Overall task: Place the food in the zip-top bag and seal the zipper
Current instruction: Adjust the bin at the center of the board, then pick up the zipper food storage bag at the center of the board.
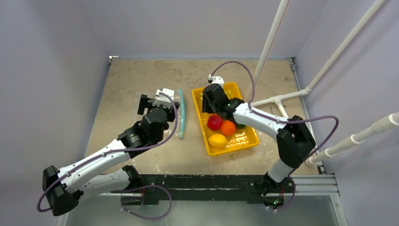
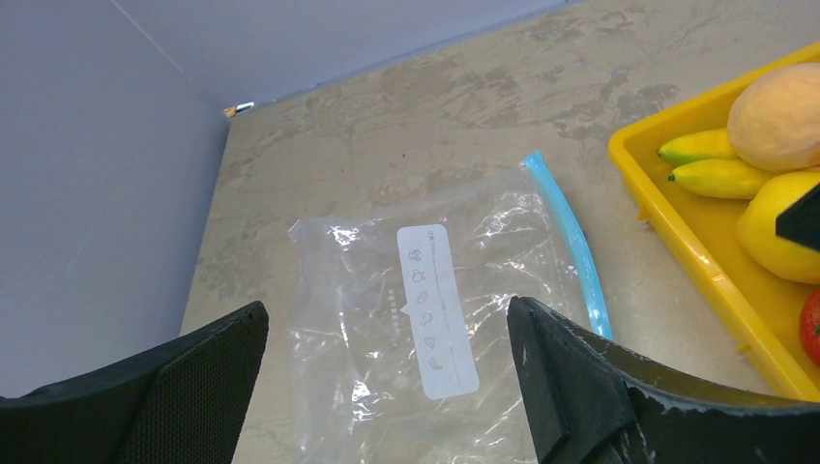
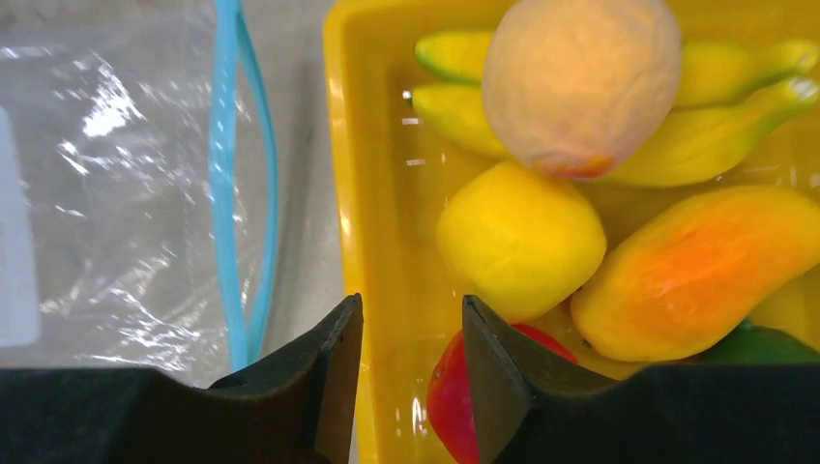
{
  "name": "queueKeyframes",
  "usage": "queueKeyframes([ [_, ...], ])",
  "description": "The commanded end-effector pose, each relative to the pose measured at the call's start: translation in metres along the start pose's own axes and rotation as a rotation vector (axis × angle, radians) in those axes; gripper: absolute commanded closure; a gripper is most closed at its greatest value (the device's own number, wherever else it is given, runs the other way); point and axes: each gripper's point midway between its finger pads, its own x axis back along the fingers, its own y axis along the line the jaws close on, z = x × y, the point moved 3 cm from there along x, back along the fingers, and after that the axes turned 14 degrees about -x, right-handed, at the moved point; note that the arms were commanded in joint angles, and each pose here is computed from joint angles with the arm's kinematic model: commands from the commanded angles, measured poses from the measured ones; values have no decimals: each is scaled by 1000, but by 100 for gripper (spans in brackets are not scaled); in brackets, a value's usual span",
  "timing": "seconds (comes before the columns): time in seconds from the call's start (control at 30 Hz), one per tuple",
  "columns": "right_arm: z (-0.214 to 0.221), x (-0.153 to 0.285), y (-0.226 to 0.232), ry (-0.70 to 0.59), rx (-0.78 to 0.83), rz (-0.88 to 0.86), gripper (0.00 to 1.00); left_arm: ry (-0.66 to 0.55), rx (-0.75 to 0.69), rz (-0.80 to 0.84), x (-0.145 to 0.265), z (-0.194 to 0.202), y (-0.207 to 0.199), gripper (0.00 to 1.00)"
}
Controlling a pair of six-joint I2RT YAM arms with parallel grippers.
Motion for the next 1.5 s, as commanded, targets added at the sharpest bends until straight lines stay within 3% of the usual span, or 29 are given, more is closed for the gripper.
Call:
queueKeyframes([
  [0.0,-48,31,25,-132,-26,-47,54,-23,43,-27,2,-15,10,7],
  [0.47,-44,36,99,-43,-59,-401,49,-27,52,-47,4,-16,17,7],
  [1.47,16,-45,116,141,-121,-453,36,-44,65,-29,6,-19,17,7],
])
